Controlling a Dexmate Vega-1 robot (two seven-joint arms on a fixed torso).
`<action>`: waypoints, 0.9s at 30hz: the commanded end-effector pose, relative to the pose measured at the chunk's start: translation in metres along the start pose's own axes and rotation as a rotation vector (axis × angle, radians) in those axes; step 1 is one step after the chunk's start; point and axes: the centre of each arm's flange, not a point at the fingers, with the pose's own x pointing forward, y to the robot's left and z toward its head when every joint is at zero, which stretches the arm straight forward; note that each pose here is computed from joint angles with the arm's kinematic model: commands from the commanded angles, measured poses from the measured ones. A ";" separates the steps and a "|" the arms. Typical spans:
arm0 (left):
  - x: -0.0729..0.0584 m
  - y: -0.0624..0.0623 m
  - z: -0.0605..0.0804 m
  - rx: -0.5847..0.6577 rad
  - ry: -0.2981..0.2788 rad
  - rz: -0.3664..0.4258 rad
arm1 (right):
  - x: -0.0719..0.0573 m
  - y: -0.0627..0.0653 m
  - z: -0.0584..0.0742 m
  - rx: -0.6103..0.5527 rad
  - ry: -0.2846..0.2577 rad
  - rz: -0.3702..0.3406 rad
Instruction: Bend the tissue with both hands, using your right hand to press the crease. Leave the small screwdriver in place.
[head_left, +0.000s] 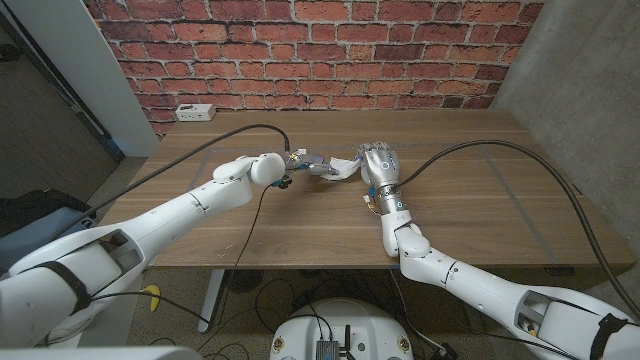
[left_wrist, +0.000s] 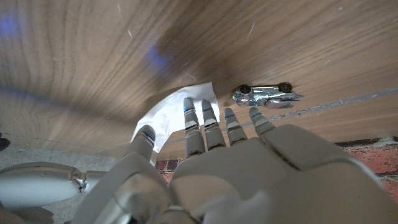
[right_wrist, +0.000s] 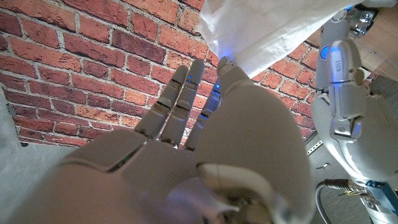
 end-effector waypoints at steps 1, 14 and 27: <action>-0.007 0.006 0.005 0.020 0.006 0.023 | 0.014 0.003 0.008 0.055 -0.031 -0.055; 0.000 -0.002 -0.004 -0.012 0.031 -0.058 | 0.033 0.009 0.020 0.150 -0.042 -0.098; 0.005 -0.005 -0.007 -0.016 0.038 -0.088 | 0.041 0.017 0.034 0.309 -0.019 -0.047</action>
